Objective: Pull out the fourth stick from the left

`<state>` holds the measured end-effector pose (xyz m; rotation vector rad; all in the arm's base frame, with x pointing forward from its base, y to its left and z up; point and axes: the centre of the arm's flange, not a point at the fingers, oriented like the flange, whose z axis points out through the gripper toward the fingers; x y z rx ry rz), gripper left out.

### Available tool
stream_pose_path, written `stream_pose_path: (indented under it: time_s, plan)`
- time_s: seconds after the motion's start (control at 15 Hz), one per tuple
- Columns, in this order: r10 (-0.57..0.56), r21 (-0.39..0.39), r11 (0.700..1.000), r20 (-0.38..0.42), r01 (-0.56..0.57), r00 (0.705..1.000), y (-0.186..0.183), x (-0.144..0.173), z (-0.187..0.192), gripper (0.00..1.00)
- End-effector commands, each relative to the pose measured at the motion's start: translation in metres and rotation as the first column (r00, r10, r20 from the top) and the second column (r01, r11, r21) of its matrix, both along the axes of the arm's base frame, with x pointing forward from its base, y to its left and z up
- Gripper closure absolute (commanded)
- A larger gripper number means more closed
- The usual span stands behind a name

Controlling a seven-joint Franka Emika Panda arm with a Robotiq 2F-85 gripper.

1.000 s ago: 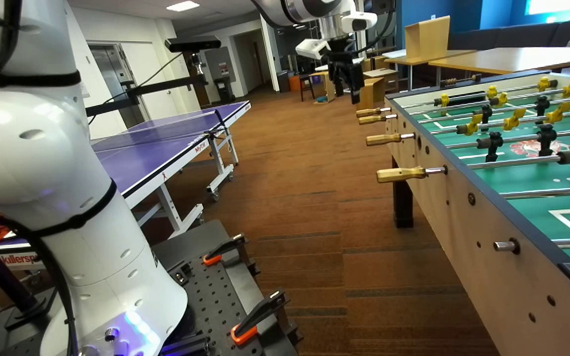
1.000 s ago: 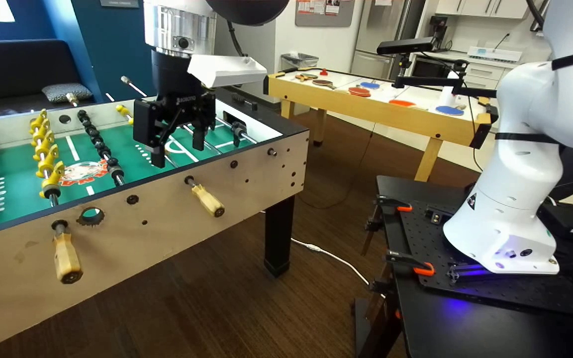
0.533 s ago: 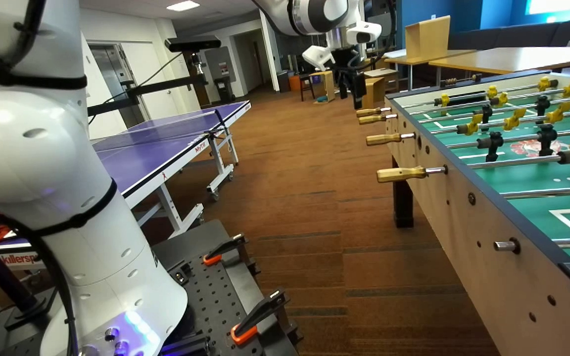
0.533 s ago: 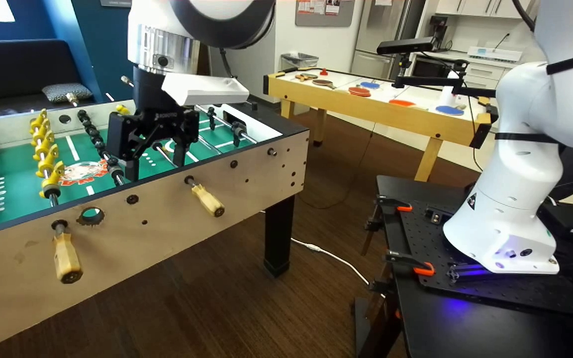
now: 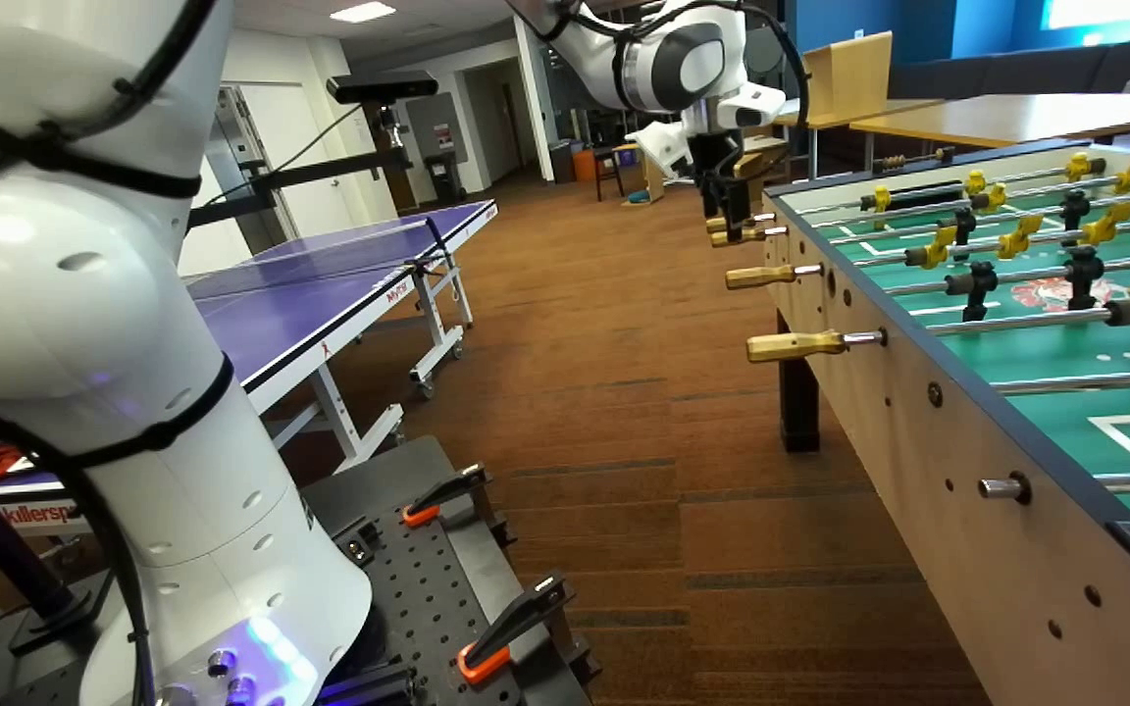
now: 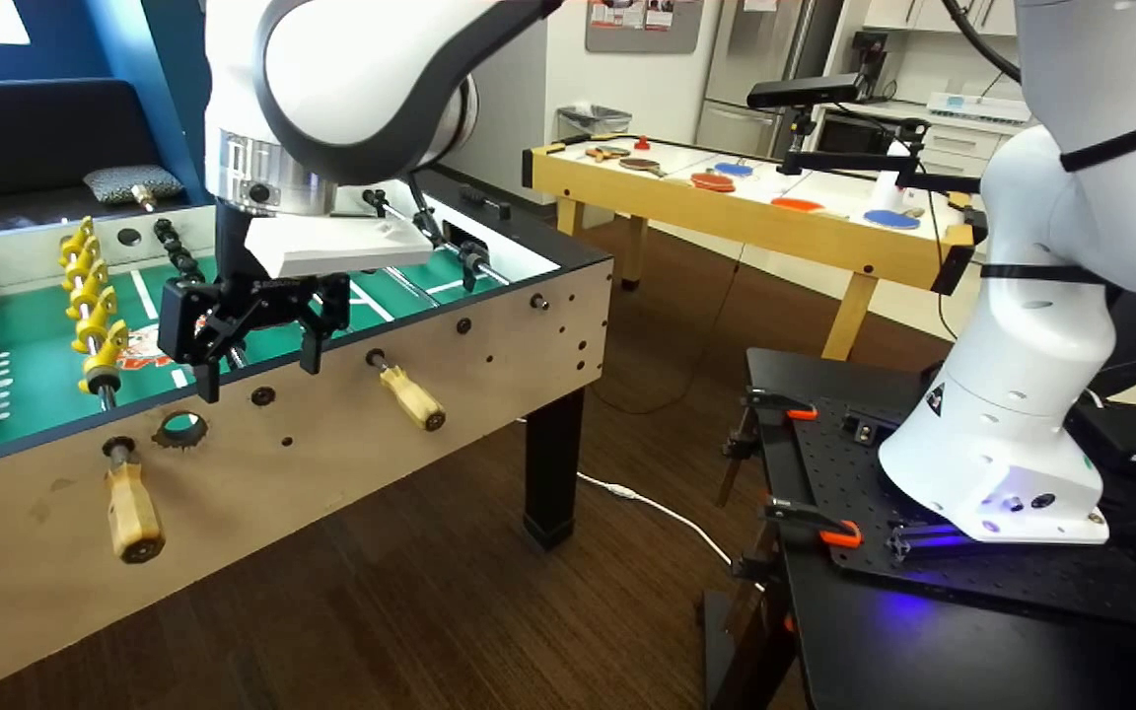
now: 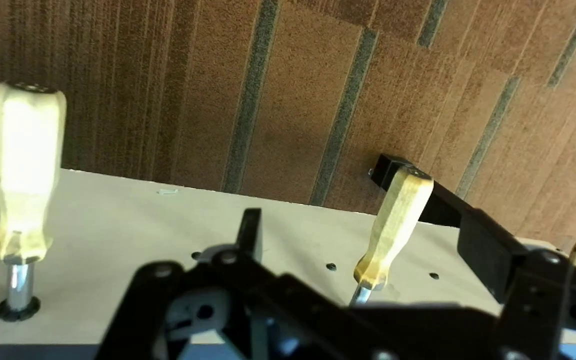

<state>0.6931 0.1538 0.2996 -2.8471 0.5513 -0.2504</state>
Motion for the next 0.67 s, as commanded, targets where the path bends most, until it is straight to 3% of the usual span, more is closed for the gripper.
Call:
stream_pose_path:
  time_s: [0.0,0.27,0.6]
  plan:
    - [-0.077,0.071,0.995,0.043,0.073,0.996,0.014,0.037,-0.015,0.00]
    - [-0.135,0.122,0.985,0.101,0.123,0.986,0.027,0.055,-0.039,0.00]
    - [-0.140,0.133,0.983,0.115,0.124,0.983,0.039,0.068,-0.069,0.00]
